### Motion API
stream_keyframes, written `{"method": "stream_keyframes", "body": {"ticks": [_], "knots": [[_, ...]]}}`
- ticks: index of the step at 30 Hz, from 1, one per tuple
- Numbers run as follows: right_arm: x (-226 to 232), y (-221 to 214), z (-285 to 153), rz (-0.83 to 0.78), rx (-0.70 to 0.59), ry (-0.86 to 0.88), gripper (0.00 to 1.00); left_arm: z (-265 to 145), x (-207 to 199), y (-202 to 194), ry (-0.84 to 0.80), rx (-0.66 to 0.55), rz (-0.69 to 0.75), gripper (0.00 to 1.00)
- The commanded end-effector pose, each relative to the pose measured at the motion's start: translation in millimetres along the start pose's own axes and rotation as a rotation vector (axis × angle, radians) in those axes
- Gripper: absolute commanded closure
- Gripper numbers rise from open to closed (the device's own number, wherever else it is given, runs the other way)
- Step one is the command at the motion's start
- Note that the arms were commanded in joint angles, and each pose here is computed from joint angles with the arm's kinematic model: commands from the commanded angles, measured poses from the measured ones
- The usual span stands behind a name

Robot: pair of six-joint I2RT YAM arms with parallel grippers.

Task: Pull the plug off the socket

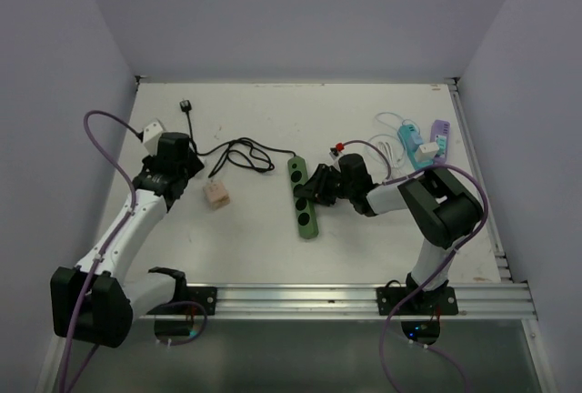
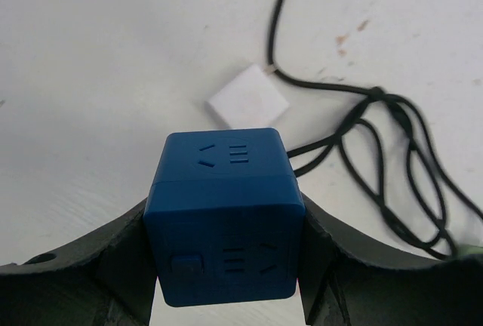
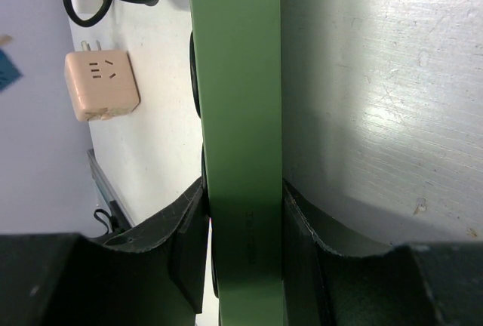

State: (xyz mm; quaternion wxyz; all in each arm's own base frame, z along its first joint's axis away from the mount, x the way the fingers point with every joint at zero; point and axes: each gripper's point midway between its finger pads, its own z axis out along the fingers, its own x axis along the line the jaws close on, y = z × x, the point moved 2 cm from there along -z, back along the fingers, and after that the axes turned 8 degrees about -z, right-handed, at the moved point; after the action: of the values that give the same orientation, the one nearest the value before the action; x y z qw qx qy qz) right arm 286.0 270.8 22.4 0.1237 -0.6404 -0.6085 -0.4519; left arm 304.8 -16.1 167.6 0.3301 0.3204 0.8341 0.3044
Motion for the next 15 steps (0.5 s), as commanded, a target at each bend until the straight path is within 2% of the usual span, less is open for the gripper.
{"method": "stream_keyframes", "body": {"ticks": [1, 2, 12, 15], "knots": [[-117.1, -84.0, -26.4, 0.103, 0.227, -0.483, 1.00, 21.2, 35.8, -14.1, 0.098, 0.010, -0.004, 0.99], [-117.2, -84.0, -26.4, 0.103, 0.226, -0.482, 1.00, 25.8, 38.8, -17.3, 0.102, 0.015, -0.013, 0.95], [-116.1, -84.5, -24.7, 0.102, 0.233, -0.471, 1.00, 54.0, 44.2, -43.3, 0.057, 0.041, -0.061, 0.78], [-116.2, -84.5, -24.2, 0.101, 0.234, -0.469, 1.00, 56.5, 45.0, -49.5, 0.045, 0.051, -0.067, 0.64]]}}
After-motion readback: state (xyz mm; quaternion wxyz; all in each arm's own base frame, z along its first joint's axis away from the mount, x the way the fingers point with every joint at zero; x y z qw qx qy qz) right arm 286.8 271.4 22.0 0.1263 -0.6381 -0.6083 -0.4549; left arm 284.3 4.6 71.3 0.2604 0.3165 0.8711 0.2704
